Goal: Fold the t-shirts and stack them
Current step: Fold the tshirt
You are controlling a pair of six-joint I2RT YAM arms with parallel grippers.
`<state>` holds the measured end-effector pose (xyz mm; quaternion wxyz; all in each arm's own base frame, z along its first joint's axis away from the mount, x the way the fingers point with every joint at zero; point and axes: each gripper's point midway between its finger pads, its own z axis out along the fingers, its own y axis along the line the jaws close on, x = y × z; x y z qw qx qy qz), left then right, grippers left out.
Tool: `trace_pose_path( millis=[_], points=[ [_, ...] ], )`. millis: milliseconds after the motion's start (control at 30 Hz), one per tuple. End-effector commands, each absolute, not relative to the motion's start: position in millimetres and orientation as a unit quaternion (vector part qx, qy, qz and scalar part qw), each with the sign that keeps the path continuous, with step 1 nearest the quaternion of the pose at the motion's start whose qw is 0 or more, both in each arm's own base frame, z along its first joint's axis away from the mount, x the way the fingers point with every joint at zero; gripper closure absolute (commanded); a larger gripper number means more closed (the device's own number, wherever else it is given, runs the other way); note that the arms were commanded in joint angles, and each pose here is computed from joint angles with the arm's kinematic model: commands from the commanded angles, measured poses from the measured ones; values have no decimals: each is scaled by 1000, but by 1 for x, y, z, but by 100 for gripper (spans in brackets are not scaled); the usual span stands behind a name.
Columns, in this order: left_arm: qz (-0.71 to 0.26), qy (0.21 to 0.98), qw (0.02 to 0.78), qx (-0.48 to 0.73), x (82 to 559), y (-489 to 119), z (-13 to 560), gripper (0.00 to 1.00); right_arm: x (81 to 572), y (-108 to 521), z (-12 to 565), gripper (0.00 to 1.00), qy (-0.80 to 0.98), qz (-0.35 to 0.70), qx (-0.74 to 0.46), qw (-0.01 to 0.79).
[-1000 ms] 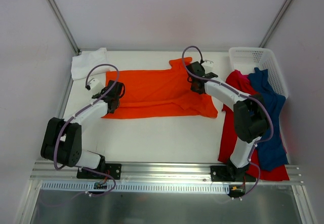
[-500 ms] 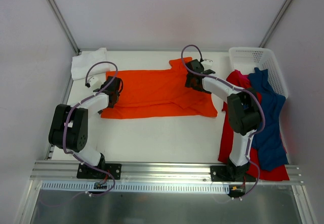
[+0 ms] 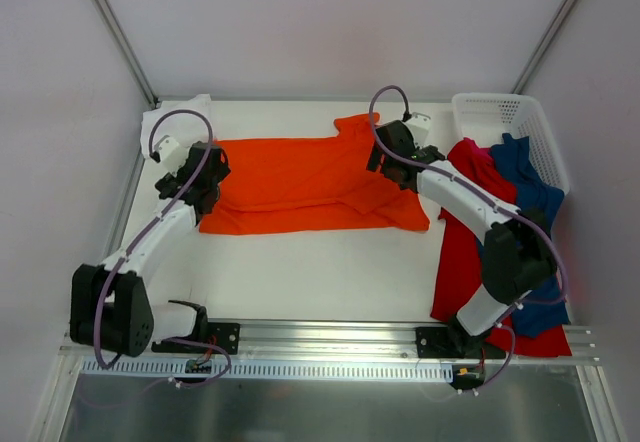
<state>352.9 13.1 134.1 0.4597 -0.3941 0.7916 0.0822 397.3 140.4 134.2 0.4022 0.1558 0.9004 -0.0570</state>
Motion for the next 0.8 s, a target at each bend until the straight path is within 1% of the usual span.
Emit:
trace_pose_path(
  millis=[0,33,67,133,233,333,400,500,533,767],
  points=[
    [56,801,461,-377,332,11,135,2,377,162,144,0,899,4,160,408],
    [46,798,469,-374,327,10,142,3,373,167,144,0,901,20,158,403],
    [47,803,464,-370,319,11,134,3,368,176,142,1,902,33,157,400],
    [36,806,467,-363,304,10,131,3,358,189,134,8,908,58,149,388],
    [16,804,478,-353,292,8,134,3,349,204,118,9,913,88,152,368],
    [7,807,479,-344,280,6,128,3,350,228,101,12,916,130,147,350],
    [7,812,475,-339,274,7,120,3,351,236,85,12,921,136,143,336],
    [6,815,477,-329,268,7,116,3,356,246,70,16,922,151,139,328],
    [7,818,473,-328,265,7,111,3,358,247,68,18,922,150,140,329],
    [17,820,468,-329,259,10,102,3,364,248,60,20,923,137,142,329]
  ],
)
